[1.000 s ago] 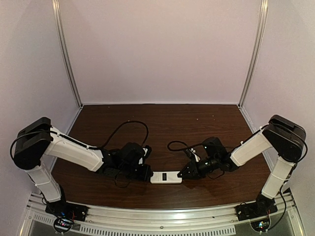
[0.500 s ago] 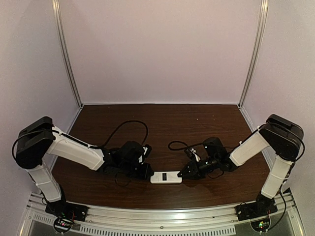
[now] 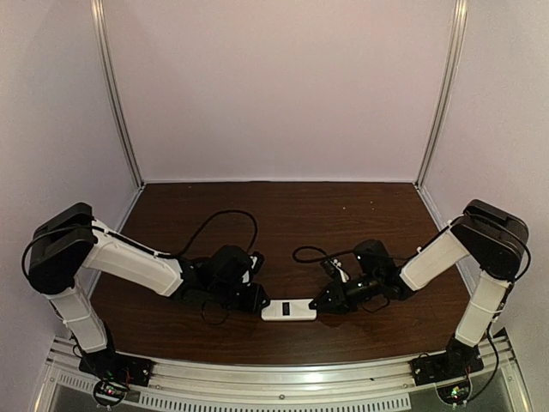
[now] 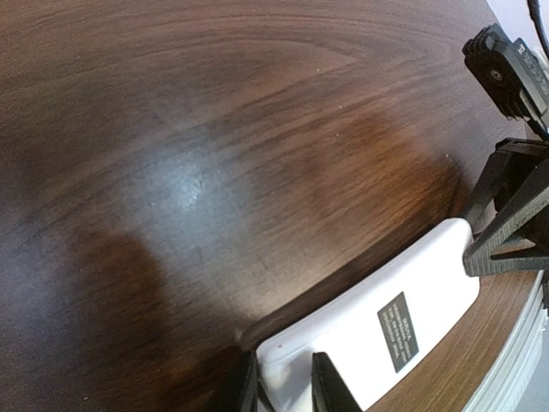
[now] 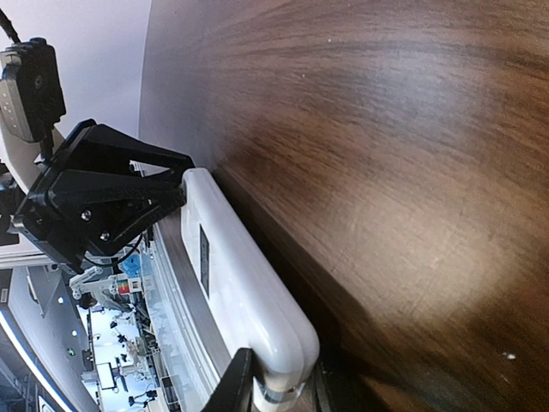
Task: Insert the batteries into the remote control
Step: Press the battery cover on the remote control.
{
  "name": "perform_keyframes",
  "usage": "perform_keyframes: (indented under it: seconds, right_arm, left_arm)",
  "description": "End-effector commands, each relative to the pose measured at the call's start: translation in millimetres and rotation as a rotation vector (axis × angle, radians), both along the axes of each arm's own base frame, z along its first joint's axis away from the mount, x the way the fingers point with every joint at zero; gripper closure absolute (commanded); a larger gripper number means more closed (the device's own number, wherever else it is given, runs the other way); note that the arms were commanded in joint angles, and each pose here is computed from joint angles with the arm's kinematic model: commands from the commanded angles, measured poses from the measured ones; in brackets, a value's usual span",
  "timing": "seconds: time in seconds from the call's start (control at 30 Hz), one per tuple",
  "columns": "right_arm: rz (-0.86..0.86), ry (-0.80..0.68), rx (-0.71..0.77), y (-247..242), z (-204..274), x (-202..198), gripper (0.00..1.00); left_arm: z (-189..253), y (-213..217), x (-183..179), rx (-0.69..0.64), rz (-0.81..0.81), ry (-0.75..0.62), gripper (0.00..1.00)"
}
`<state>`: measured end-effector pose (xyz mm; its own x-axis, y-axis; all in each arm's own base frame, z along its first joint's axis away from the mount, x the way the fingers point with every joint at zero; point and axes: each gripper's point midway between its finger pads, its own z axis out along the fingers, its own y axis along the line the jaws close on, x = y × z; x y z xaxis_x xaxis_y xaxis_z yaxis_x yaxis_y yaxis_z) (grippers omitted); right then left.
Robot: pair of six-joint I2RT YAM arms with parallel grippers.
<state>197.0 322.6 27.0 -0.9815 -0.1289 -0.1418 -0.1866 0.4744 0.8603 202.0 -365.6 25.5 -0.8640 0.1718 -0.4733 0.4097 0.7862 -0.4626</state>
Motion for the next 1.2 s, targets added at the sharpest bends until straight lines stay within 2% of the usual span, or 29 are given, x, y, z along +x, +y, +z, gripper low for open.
perform_keyframes:
  seconds: [0.0, 0.37, 0.6, 0.73, 0.93, 1.03, 1.17]
  right_arm:
    - [0.010, -0.015, -0.093, -7.8, -26.3, -14.1, 0.77]
    - [0.001, -0.010, -0.099, -10.6, -29.0, -15.7, 0.74]
    - [0.002, -0.002, -0.089, -7.9, -28.9, -15.3, 0.77]
    - [0.004, 0.004, -0.083, -6.9, -29.2, -17.7, 0.78]
    - [0.024, -0.001, -0.062, 1.1, -25.6, -20.8, 0.79]
    - [0.017, -0.006, -0.060, -0.6, -22.2, -18.1, 0.75]
    - [-0.026, -0.020, -0.062, -16.5, -15.7, -5.9, 0.66]
  left_arm:
    - [-27.5, 26.6, -23.8, 0.161, -0.013, 0.082, 0.77]
    - [-26.5, 36.6, -27.5, 0.185, 0.001, 0.089, 0.72]
    - [-34.7, 22.8, -39.3, 0.107, -0.037, 0.156, 0.76]
    - [-32.5, 6.8, -47.1, 0.017, -0.060, 0.205, 0.80]
    - [-27.4, -10.7, -54.6, -0.039, -0.101, 0.204, 0.83]
    - [-24.4, -6.4, -48.5, -0.019, -0.097, 0.169, 0.77]
    - [-9.4, 6.0, -35.4, 0.016, -0.095, 0.088, 0.59]
